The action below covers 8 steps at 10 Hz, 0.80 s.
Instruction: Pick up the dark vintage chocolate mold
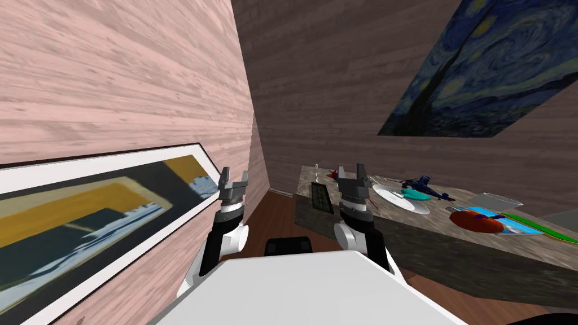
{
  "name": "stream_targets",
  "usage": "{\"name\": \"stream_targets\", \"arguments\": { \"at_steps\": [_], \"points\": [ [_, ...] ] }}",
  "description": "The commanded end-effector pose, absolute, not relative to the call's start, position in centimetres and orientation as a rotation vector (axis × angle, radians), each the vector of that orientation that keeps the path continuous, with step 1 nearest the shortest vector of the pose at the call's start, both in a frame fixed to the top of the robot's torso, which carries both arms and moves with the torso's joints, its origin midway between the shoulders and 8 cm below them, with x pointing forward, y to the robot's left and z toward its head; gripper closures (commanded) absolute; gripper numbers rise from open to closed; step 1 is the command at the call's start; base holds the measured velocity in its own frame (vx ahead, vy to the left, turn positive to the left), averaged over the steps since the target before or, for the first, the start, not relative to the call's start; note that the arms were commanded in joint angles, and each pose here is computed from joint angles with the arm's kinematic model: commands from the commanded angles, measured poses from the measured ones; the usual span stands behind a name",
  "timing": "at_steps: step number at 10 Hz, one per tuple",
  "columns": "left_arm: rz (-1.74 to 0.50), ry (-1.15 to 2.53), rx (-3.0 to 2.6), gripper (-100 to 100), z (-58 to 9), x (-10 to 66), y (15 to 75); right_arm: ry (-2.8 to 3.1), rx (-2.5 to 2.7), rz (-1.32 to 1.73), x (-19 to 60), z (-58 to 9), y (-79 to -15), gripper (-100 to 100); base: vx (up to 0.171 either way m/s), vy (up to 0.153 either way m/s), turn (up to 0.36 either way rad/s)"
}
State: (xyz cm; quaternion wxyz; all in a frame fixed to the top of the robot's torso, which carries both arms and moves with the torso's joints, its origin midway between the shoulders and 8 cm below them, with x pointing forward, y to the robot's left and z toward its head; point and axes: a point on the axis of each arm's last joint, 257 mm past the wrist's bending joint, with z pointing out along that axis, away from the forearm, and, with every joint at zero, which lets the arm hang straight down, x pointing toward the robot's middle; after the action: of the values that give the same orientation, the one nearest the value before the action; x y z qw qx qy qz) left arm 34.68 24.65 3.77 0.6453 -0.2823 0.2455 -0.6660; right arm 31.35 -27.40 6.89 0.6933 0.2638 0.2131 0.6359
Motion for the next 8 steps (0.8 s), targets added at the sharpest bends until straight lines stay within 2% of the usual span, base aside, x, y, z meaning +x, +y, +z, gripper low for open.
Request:
{"name": "stream_targets", "arguments": {
  "at_steps": [1,8],
  "points": [
    [-1.516,0.559,-0.642,0,3.8,34.7,24.7,0.478,0.604,1.487,31.5,6.8,-27.0,-100,-0.009,-0.027,0.089],
    [-1.516,0.559,-0.642,0,3.8,34.7,24.7,0.463,0.749,1.869,32.2,5.5,-25.2,-100,-0.022,-0.074,0.116]
  ]
}}
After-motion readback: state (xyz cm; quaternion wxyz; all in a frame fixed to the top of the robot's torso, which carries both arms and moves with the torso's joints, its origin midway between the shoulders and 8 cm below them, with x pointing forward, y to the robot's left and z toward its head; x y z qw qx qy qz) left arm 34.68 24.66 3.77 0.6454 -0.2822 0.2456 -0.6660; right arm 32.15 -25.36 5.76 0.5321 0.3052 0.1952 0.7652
